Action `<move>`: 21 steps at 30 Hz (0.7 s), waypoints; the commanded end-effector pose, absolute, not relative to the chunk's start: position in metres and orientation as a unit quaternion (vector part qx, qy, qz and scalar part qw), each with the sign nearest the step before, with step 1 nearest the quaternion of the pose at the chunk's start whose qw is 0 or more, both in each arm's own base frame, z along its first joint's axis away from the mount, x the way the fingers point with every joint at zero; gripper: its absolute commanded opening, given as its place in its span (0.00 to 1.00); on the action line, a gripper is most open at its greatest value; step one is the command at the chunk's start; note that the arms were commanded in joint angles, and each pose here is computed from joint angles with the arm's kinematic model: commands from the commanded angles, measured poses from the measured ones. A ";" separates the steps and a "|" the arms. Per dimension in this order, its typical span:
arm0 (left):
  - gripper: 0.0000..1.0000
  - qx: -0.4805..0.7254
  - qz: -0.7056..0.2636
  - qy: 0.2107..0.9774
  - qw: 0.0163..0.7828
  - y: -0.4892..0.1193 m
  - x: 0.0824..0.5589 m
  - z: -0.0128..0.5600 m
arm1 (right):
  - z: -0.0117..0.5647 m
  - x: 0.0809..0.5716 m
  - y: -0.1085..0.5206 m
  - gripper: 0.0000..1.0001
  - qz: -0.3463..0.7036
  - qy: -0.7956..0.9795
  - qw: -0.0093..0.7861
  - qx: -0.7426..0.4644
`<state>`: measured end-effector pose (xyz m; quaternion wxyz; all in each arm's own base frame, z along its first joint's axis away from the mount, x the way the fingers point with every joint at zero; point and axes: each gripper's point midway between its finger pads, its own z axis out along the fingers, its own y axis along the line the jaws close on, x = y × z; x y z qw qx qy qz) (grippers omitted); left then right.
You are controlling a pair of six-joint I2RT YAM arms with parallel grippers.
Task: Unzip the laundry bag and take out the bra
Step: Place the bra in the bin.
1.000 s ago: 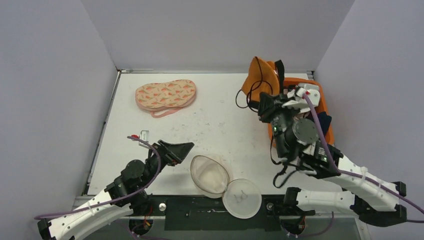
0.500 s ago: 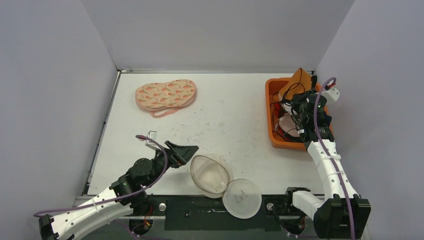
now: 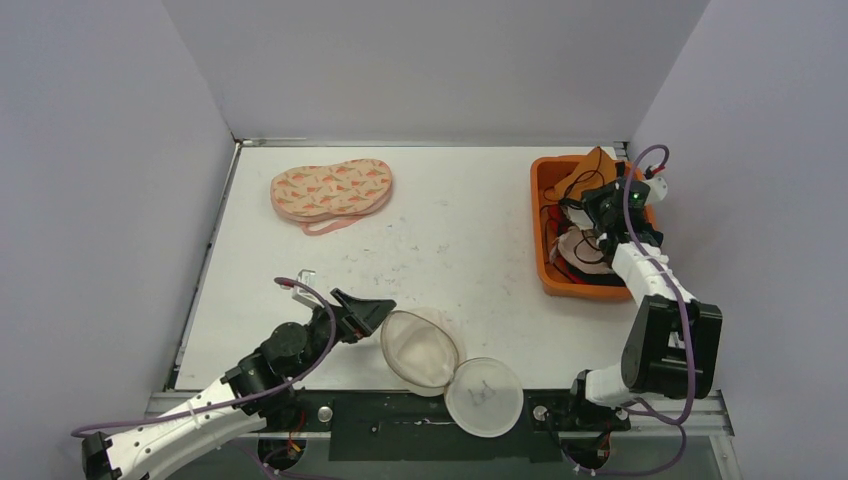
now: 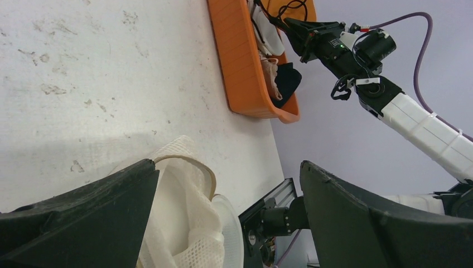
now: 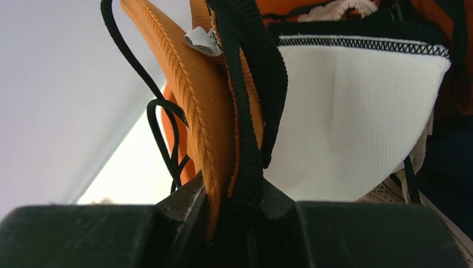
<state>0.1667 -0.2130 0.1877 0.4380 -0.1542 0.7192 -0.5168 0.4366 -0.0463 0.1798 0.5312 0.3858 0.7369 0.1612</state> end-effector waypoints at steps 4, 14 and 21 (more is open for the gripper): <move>0.98 -0.168 -0.517 0.716 0.438 -0.208 0.168 0.176 | 0.192 0.459 -0.056 0.05 0.158 0.728 0.563 0.357; 0.99 -0.169 -0.502 0.726 0.438 -0.209 0.171 0.169 | 0.158 0.447 -0.070 0.05 0.116 0.743 0.544 0.372; 0.99 -0.170 -0.511 0.724 0.431 -0.212 0.170 0.166 | 0.145 0.438 -0.074 0.12 0.097 0.752 0.534 0.374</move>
